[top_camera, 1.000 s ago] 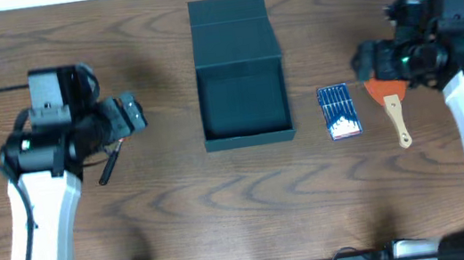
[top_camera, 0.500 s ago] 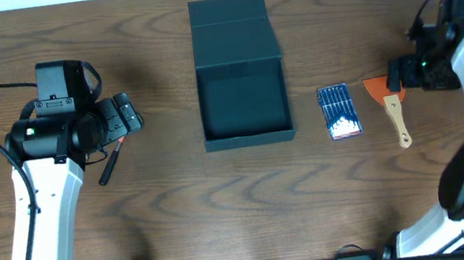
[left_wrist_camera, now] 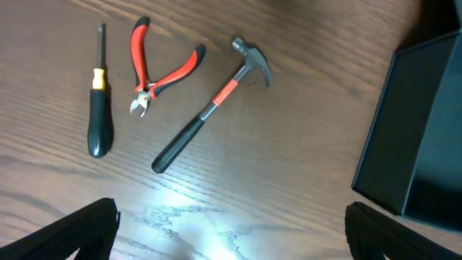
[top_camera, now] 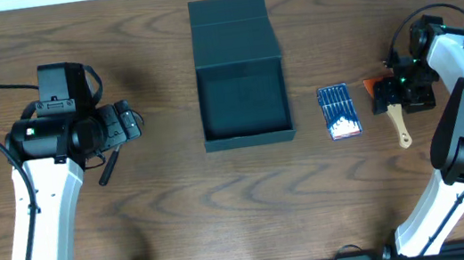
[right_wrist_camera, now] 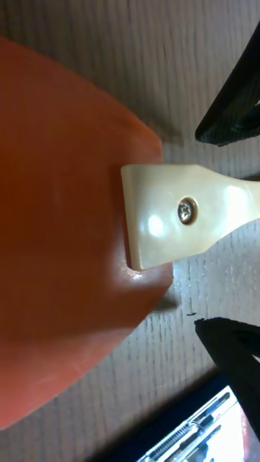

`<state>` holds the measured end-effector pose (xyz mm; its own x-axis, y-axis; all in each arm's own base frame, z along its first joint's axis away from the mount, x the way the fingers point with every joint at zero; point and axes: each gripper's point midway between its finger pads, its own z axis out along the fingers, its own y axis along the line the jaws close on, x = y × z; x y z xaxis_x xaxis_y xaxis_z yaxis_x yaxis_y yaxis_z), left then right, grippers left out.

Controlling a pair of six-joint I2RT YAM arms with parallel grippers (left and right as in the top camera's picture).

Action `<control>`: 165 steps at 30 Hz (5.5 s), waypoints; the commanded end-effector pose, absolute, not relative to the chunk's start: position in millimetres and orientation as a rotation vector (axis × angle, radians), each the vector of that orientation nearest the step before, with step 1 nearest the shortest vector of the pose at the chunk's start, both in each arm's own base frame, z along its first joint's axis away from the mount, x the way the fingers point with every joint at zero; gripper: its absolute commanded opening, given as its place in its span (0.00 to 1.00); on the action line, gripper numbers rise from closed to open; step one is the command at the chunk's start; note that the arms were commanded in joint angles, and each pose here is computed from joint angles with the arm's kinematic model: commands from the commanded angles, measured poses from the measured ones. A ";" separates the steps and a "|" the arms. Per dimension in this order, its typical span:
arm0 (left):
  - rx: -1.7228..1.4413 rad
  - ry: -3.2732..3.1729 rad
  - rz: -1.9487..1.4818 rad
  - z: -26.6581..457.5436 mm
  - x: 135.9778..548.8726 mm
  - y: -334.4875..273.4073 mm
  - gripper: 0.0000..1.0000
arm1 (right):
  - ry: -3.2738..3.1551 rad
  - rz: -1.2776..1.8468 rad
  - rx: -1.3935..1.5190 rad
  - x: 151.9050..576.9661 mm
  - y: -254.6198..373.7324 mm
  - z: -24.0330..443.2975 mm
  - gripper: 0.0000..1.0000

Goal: Pack container
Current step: 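Lower the right gripper onto the orange scraper's wooden handle and grasp, then carry the orange scraper with the right gripper into the black box, then open the right gripper to release the scraper and withdraw, then grasp the blue screwdriver set case with the right gripper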

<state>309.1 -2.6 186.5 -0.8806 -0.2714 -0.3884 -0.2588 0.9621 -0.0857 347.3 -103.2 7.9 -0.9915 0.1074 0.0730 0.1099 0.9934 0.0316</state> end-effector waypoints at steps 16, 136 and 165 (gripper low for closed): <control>-0.373 2.784 0.001 179.4 293.3 1.1 0.98 | -3.067 0.025 -0.210 342.2 -106.6 -14.5 0.69; -0.379 2.849 0.016 174.6 277.7 1.5 0.99 | -3.232 -0.215 -0.097 362.9 -6.7 60.8 0.80; -0.379 2.853 0.017 174.4 276.7 1.5 0.99 | -3.119 -0.030 0.251 360.8 16.5 -10.7 0.99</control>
